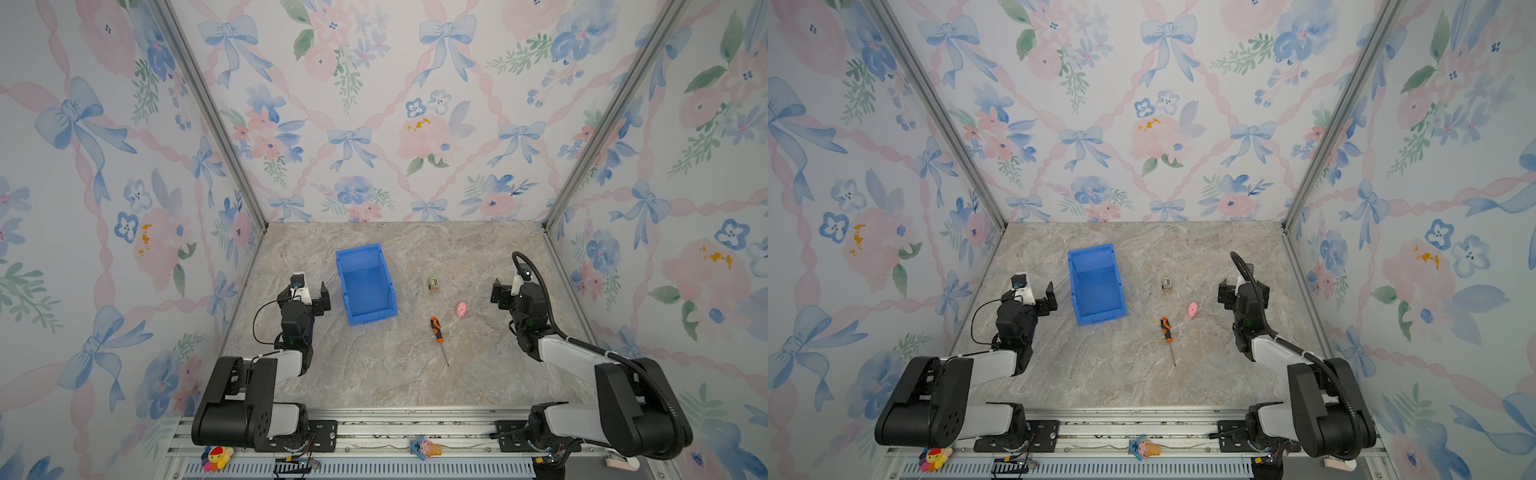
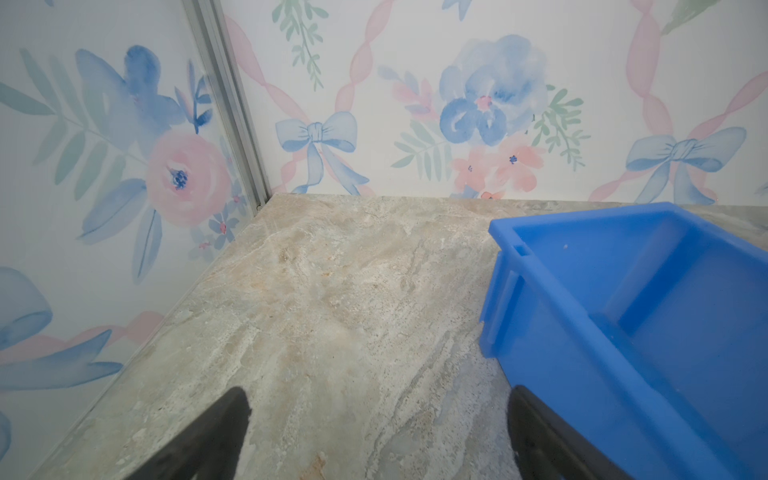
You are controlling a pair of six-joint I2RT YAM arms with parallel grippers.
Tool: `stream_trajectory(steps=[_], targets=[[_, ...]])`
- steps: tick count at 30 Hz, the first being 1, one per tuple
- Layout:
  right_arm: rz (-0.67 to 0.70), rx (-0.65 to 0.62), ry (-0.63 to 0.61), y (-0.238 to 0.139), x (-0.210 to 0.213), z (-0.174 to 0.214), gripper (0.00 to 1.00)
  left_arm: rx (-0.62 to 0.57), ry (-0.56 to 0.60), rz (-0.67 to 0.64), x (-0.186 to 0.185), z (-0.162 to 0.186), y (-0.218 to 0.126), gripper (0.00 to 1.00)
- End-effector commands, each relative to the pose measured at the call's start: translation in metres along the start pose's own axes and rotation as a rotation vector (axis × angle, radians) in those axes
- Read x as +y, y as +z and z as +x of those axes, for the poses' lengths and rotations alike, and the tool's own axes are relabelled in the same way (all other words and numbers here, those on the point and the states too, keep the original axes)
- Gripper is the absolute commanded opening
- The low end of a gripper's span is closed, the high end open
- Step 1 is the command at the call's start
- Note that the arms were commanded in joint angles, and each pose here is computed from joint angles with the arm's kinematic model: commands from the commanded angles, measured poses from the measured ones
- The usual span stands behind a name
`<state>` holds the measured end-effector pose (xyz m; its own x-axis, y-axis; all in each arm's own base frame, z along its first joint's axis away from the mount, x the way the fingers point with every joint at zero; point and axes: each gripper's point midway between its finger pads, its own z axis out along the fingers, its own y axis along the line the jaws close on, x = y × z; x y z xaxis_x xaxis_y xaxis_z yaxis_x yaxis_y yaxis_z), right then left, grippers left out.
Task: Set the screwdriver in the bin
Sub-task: 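Move the right gripper over the orange-handled screwdriver while the left nears the bin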
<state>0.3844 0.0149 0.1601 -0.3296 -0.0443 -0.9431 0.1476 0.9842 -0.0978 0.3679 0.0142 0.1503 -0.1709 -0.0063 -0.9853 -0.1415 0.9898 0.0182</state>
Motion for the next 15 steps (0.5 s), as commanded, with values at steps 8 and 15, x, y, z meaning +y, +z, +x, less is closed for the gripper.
stream_trajectory(steps=[8,15], targets=[[0.021,0.449,0.115,-0.070,0.027,0.026,0.97,0.396,-0.313,-0.063,0.002,0.015,-0.044,0.97],[-0.248,0.583,0.039,-0.101,0.112,0.051,0.97,0.578,-0.409,0.158,-0.049,0.030,-0.072,0.97]])
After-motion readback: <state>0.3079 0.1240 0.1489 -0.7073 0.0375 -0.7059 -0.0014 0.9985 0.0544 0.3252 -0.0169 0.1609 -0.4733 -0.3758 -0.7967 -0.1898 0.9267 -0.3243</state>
